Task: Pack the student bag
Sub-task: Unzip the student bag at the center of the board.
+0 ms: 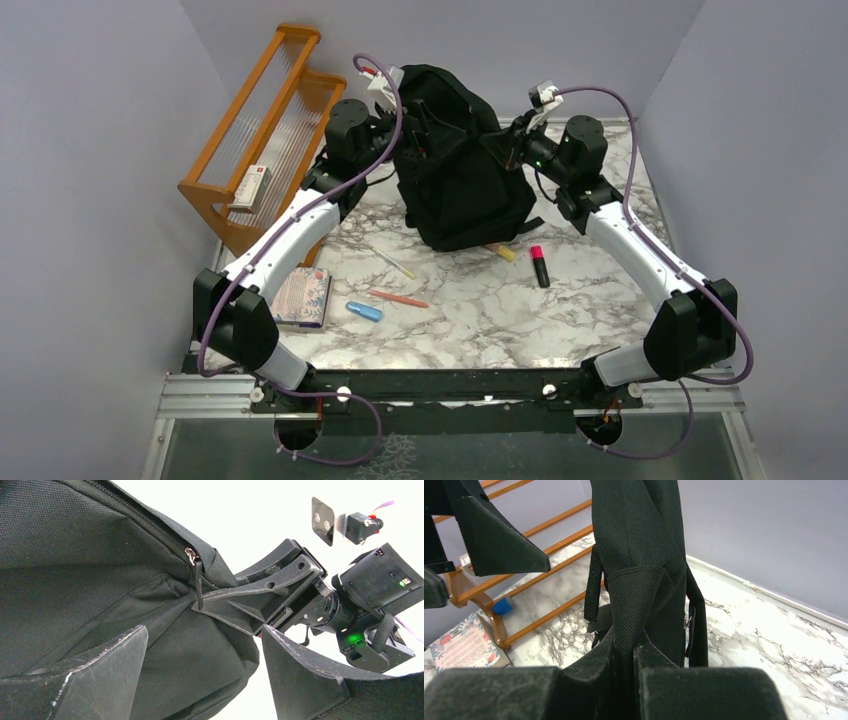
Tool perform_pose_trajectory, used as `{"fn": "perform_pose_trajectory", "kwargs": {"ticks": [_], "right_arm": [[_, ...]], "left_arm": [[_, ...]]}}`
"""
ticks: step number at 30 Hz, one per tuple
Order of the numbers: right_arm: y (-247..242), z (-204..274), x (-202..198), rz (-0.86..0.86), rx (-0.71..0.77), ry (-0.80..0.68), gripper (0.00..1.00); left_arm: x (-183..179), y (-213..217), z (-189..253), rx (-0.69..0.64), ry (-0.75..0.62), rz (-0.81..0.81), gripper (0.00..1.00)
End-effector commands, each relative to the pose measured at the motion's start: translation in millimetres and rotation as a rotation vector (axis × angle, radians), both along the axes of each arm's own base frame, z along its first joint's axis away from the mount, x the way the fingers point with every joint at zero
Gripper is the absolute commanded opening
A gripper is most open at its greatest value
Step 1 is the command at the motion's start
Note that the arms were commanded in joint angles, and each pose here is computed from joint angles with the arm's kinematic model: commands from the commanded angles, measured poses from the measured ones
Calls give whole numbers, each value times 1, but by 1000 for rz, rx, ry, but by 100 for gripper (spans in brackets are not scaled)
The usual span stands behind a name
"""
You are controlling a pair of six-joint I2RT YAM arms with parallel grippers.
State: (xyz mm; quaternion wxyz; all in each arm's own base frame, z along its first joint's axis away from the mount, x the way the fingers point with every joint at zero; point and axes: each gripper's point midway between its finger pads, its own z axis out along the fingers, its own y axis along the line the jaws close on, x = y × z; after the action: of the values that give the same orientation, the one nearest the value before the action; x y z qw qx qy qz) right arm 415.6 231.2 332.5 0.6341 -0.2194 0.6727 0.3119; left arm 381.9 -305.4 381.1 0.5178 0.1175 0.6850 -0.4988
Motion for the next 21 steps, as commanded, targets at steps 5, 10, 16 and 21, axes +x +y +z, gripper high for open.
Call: {"fn": "perform_pose_trajectory", "kwargs": {"ticks": [5, 10, 16, 21], "right_arm": [[2, 64, -15, 6, 75, -192, 1], [6, 63, -17, 18, 74, -189, 1], [8, 61, -18, 30, 71, -184, 1], [10, 59, -20, 44, 74, -180, 1]], "left_arm": [[1, -23, 1, -32, 1, -62, 81], [4, -32, -2, -30, 7, -76, 78], [9, -34, 2, -39, -4, -69, 75], [16, -37, 3, -44, -11, -60, 68]]}}
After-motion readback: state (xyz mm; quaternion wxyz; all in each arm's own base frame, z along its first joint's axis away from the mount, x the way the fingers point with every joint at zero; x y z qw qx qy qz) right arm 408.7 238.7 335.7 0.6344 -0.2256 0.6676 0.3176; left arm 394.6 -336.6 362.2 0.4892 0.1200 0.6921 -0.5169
